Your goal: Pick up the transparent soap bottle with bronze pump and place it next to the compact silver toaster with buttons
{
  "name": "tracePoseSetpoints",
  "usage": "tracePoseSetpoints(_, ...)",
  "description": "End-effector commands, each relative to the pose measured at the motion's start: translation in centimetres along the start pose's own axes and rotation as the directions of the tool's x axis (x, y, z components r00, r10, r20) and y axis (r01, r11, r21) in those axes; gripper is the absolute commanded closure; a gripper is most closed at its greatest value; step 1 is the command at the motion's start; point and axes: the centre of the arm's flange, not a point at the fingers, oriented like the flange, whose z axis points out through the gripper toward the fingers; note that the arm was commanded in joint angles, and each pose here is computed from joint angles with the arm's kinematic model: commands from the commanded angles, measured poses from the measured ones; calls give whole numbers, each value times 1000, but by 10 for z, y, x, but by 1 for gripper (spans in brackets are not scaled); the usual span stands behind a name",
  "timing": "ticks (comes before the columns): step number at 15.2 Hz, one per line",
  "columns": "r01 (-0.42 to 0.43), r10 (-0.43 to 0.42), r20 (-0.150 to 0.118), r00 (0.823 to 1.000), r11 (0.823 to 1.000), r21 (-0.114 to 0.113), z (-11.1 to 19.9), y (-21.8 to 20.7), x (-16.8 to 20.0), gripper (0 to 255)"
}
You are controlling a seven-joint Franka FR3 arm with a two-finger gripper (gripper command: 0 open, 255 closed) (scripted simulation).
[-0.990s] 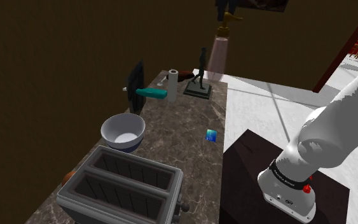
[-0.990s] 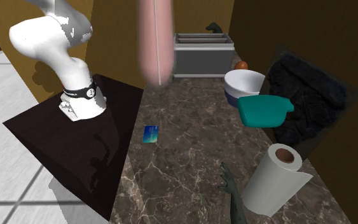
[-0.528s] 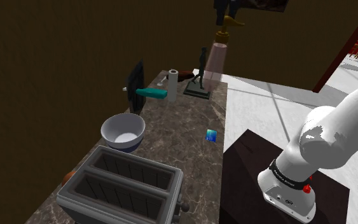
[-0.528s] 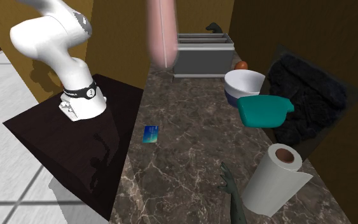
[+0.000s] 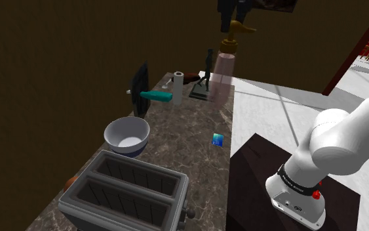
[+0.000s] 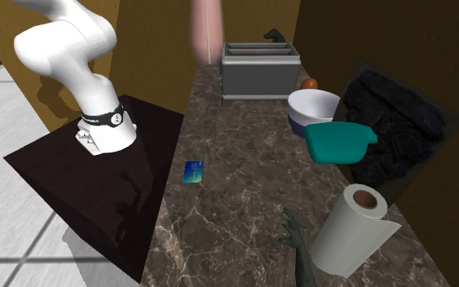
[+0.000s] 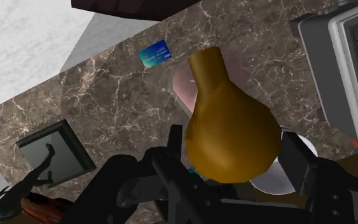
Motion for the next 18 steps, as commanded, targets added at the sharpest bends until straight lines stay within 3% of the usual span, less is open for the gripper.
tracePoseSetpoints(1, -2, 2, 0, 1000, 1000, 0, 4, -23, -14, 255)
tracePoseSetpoints(18, -2, 2, 0, 1000, 1000, 0, 10, -218, -125, 255)
